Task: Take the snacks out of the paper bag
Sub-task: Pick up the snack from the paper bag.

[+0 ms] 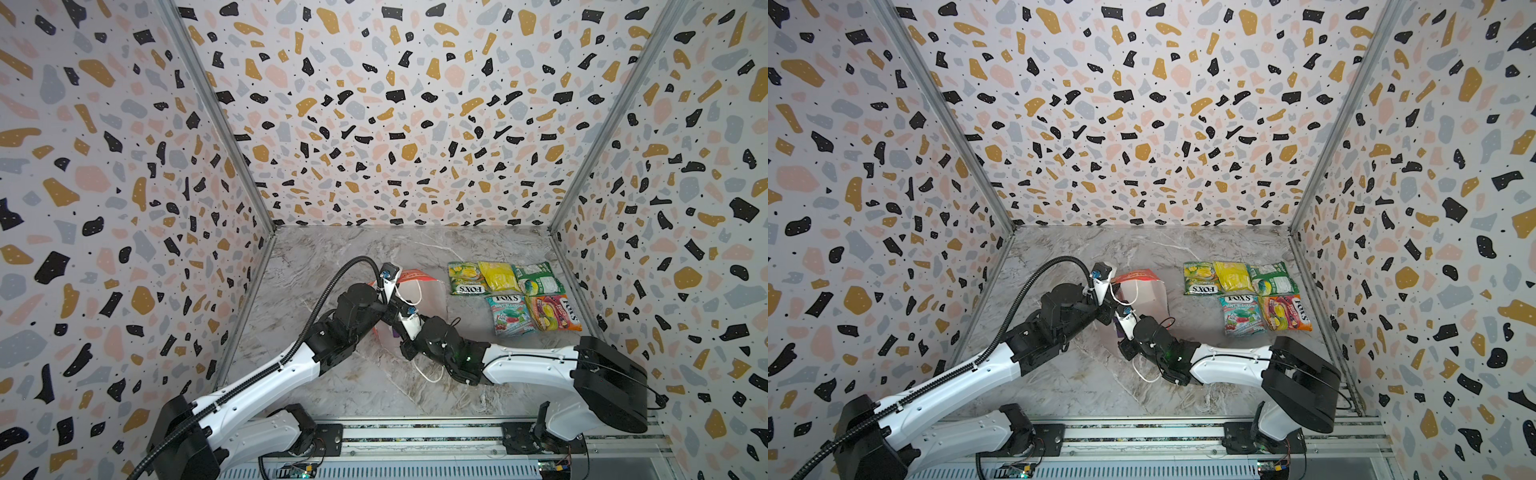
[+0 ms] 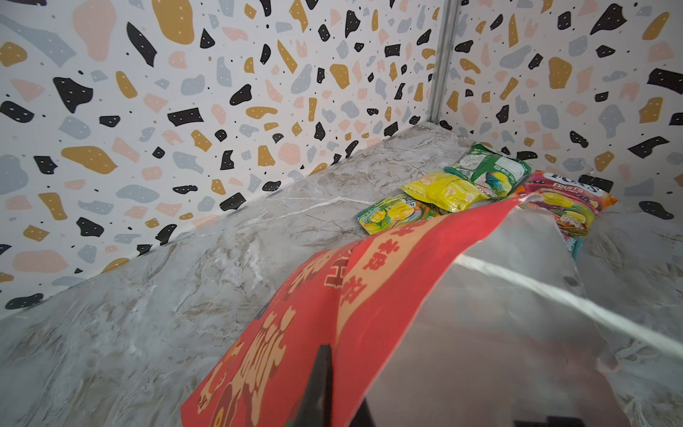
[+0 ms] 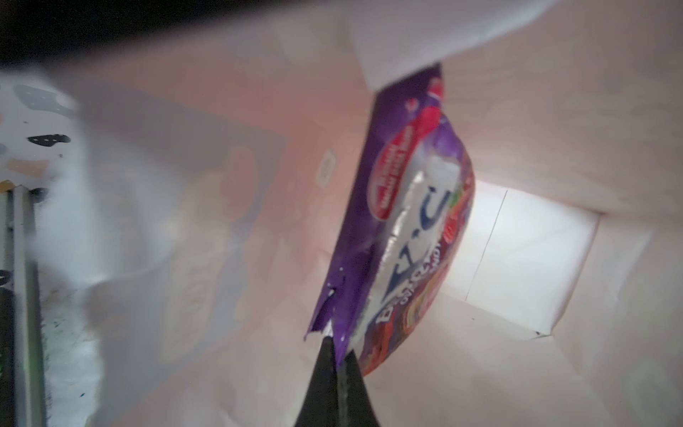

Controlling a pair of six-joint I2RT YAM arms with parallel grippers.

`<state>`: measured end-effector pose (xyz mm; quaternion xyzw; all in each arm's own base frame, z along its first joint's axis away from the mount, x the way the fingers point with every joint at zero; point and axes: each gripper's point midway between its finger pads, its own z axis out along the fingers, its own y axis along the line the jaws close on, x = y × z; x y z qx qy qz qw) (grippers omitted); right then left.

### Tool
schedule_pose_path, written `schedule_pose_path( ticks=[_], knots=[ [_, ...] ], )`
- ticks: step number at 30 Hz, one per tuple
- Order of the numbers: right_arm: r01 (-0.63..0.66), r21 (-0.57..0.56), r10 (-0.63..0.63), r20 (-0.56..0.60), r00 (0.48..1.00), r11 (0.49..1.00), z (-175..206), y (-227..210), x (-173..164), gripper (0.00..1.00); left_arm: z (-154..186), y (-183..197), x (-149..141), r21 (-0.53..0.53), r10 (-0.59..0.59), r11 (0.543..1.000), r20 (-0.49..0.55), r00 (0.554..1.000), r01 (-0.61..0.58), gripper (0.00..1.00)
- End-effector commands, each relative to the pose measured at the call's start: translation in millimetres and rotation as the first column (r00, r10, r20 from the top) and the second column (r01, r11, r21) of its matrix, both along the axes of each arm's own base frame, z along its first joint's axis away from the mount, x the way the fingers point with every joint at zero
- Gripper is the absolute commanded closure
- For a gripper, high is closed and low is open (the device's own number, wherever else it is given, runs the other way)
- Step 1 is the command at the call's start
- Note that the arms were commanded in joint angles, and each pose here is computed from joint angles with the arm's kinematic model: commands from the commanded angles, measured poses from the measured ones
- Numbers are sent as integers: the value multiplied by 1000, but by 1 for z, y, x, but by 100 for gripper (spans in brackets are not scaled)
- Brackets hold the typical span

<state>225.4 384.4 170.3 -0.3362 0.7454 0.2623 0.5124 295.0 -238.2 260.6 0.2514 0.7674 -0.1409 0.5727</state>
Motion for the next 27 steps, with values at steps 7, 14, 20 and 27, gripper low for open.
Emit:
schedule_pose_path(
  ticks=[7,14,20,27],
  knots=[
    [-28,25,25,95,995,999,35,-21,-13,100,18,10,9,-9,84,996,36,996,-84,100],
    [-57,61,47,155,987,996,58,-36,-23,100,29,15,18,-8,127,992,48,991,-127,100],
    [-94,91,76,190,979,991,98,-39,-30,100,29,19,31,11,170,985,25,985,-171,100],
    [-194,173,148,247,958,966,166,-53,-51,100,29,30,50,17,218,976,-18,976,-218,100]
  ],
)
